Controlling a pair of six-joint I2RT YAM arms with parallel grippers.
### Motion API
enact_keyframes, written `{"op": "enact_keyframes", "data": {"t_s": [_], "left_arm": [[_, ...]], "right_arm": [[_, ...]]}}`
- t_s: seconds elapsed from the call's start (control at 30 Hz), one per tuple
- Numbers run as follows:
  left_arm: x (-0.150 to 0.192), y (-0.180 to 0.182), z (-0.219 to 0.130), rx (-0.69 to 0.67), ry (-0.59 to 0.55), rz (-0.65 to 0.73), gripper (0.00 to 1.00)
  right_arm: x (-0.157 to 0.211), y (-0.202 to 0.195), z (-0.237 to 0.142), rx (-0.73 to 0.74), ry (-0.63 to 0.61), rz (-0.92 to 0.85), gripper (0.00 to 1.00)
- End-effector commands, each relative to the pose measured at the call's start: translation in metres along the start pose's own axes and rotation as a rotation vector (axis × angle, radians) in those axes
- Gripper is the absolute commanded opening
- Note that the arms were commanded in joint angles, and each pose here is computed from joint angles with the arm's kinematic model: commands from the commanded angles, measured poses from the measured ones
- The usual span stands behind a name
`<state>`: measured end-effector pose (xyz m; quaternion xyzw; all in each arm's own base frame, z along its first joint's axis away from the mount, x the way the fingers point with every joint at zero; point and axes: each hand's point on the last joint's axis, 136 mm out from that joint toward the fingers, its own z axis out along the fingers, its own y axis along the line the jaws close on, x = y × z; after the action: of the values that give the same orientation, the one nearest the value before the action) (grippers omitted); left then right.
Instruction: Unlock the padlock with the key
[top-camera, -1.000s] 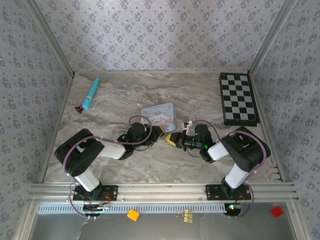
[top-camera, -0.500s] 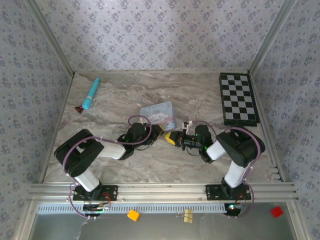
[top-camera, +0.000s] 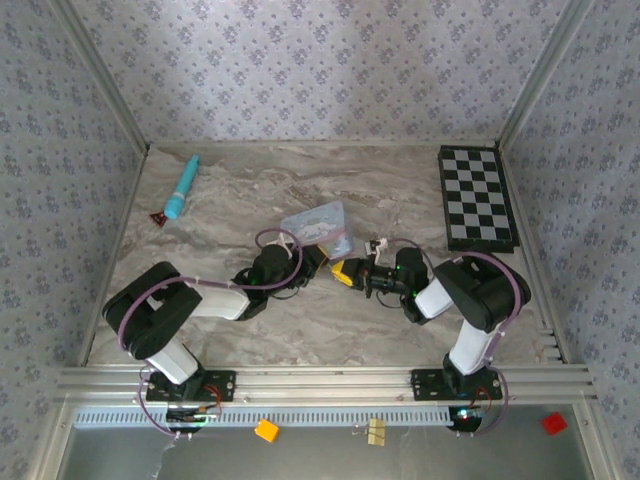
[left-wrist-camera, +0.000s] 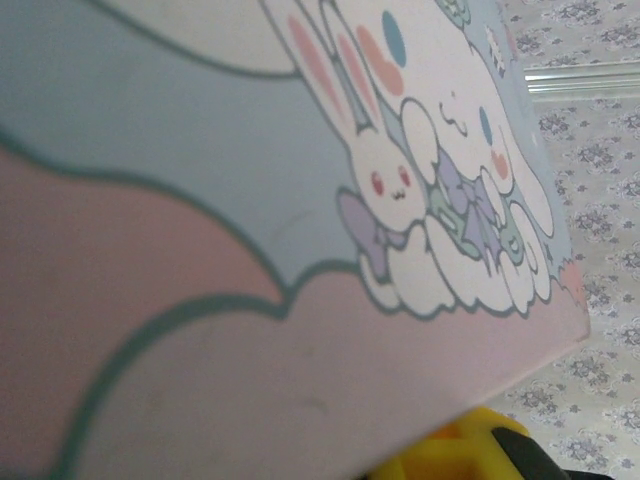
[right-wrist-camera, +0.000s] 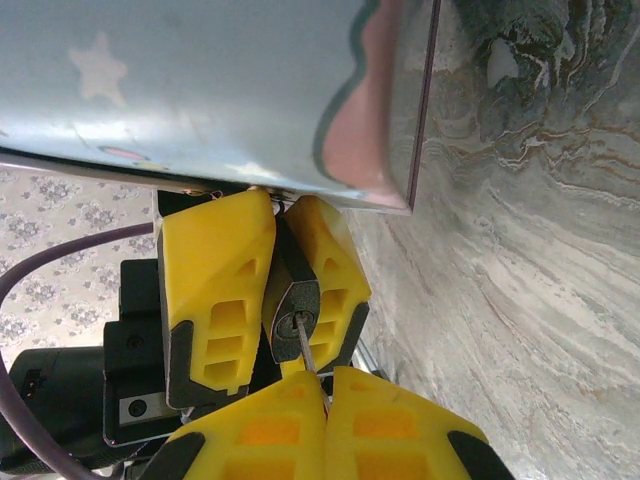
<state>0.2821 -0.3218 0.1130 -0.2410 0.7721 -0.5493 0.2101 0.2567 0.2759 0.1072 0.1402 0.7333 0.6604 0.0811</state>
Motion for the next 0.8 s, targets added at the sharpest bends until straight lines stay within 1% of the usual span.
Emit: {"op": "enact_keyframes", "data": {"t_s": [0.0,0.3,0.77], "left_arm": [[0.068,-0.066,-0.013,0.212,0.276,0.06,0.0],[0.066,-0.068,-0.01,0.215,0.271,0.058,0.0],[0.063,-0.064,-0.01,0.206,0.252,0.057,0.0]], "right_arm": [[-0.028,0.01,0.007,-0.032,-0.106,-0.013,0.0],[-0.028,0.0,0.003,-0.007,-0.128,0.003,0.0],[-0.028,-0.004,0.001,0.002,-0.151,0.011,0.0]]}}
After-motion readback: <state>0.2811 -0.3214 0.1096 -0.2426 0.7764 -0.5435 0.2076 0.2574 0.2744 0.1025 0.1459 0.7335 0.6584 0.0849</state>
